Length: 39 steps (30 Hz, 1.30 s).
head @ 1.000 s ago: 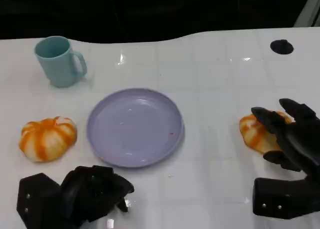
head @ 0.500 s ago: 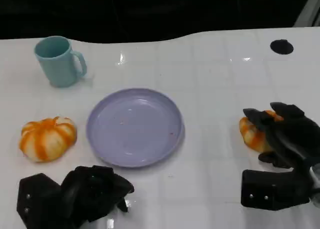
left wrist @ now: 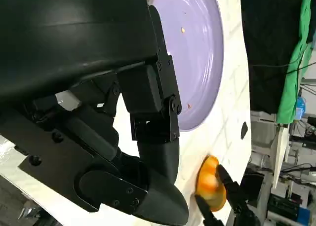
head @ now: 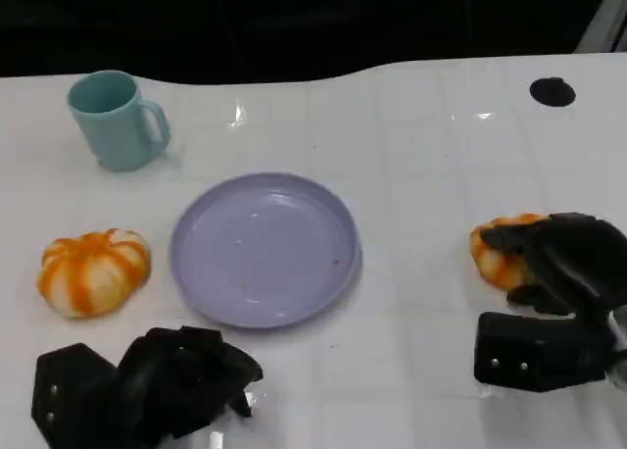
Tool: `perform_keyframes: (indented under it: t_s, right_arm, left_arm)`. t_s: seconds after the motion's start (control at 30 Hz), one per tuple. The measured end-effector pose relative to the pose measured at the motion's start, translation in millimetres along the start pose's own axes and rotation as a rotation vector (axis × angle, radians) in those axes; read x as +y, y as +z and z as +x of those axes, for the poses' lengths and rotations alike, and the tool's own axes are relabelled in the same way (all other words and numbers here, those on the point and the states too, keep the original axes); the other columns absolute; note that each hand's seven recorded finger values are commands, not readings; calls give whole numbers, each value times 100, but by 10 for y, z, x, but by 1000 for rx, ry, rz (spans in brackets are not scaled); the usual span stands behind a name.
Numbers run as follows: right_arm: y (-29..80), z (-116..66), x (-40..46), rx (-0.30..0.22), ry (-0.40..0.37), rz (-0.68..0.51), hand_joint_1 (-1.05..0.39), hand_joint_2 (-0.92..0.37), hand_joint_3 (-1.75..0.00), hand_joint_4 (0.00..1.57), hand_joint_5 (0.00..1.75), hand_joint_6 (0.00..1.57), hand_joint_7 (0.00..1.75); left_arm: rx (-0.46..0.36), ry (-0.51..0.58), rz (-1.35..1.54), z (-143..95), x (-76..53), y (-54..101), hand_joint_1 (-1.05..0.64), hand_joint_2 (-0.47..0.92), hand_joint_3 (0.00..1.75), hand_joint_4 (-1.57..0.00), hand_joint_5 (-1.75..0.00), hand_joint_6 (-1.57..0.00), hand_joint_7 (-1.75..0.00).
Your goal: Grasp the bread from the table and place it into the plate.
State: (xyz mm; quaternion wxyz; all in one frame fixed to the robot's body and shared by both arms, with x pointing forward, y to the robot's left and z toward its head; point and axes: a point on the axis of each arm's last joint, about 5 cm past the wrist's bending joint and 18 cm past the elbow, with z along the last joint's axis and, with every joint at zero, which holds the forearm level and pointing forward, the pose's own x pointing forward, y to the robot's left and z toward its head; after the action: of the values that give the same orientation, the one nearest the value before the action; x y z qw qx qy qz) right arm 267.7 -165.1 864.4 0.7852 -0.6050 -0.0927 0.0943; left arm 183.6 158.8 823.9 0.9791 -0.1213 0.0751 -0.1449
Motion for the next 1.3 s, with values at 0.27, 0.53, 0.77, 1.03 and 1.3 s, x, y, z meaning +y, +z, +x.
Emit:
perform_keyframes:
  t_s: [0.27, 0.53, 0.77, 1.03, 1.3]
  right_arm:
    - [-22, -57, 104, -47, -102, 22, -4, -86, -10, 90, 175, 77, 162]
    - [2, -46, 104, -80, -201, 38, -3, -33, -113, 93, 175, 85, 154]
    - [53, -25, 79, -129, -253, 71, 0, -27, -127, 97, 175, 88, 154]
    - [281, 40, -52, -255, -301, 147, 0, -22, -138, 101, 175, 90, 153]
    - [572, 91, -74, -352, -268, 255, -4, -17, -142, 101, 175, 87, 159]
  left_arm:
    - [4, 1, -2, -3, 0, 2, -105, 62, 28, -89, -151, -152, -41]
    - [4, 3, -3, -3, -2, 1, -105, 62, 29, -89, -151, -151, -41]
    - [4, 3, -3, -2, -4, 0, -105, 62, 29, -90, -151, -152, -41]
    - [5, 4, -2, 2, -13, -1, -105, 62, 29, -90, -152, -152, -41]
    - [5, 0, -4, 5, -25, -3, -105, 61, 29, -90, -152, -152, -41]
